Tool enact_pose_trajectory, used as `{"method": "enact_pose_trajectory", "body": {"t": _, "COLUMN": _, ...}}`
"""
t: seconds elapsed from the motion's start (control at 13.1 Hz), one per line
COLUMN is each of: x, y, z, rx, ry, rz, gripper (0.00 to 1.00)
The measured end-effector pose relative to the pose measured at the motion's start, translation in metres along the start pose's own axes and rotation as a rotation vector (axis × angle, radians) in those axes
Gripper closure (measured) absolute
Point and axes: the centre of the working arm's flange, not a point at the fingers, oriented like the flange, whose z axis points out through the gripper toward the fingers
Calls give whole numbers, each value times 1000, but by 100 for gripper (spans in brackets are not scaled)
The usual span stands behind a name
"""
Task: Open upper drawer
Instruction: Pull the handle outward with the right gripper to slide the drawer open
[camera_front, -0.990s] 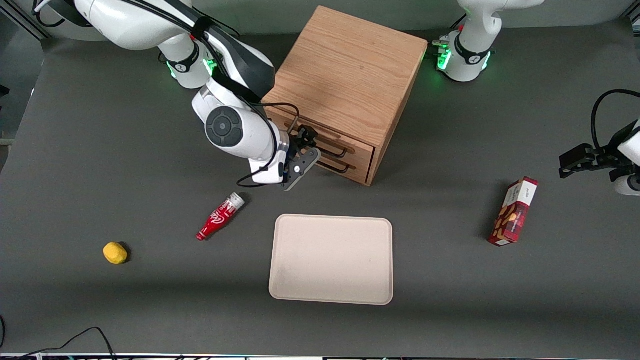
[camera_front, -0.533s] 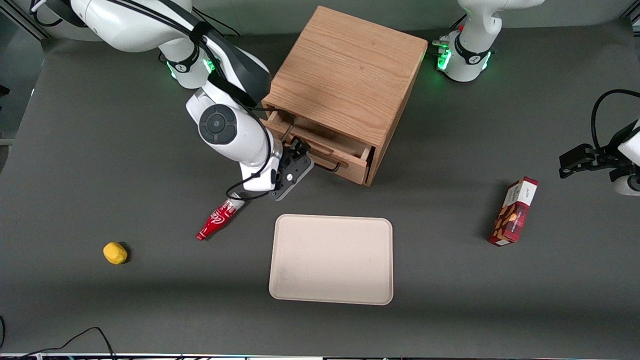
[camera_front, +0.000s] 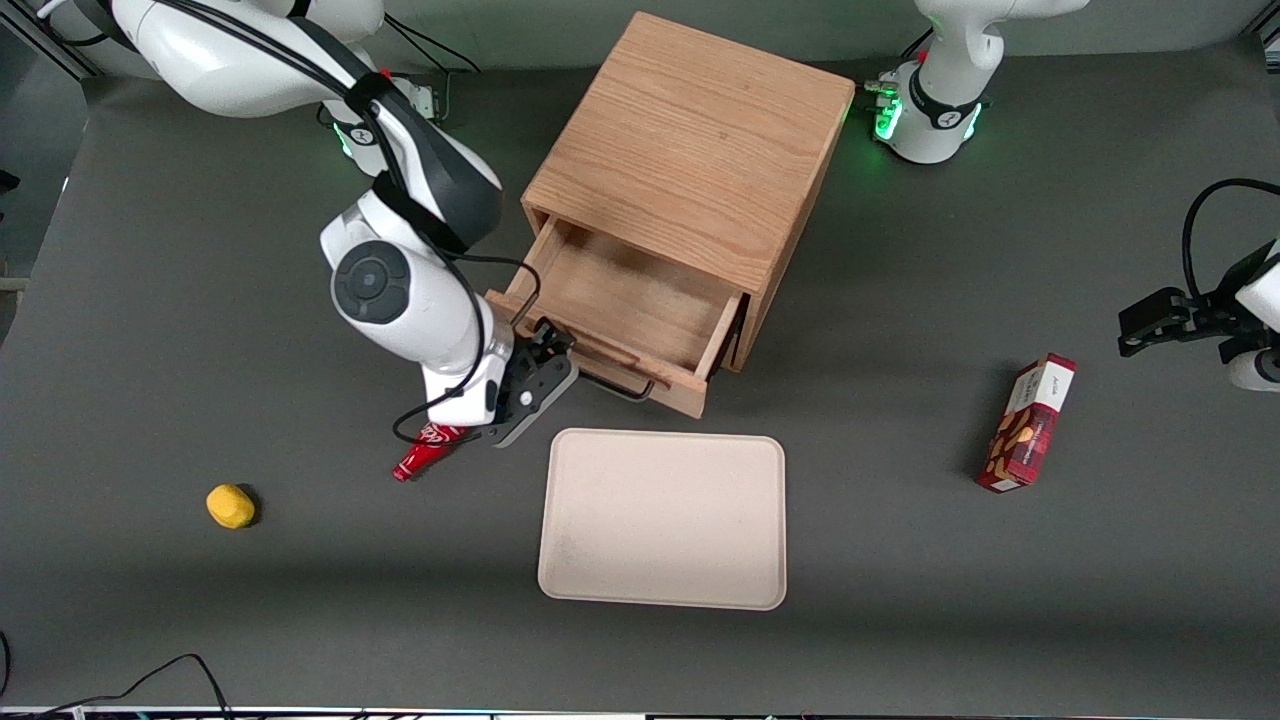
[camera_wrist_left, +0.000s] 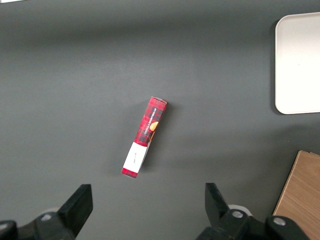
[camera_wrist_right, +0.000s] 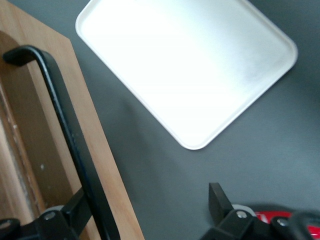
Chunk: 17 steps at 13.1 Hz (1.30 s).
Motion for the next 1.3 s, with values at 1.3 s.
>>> {"method": "enact_pose_trajectory", "body": {"t": 1.3, "x": 16, "y": 74, "z": -8, "rx": -64, "ry": 46, "rz": -3, "gripper": 0}}
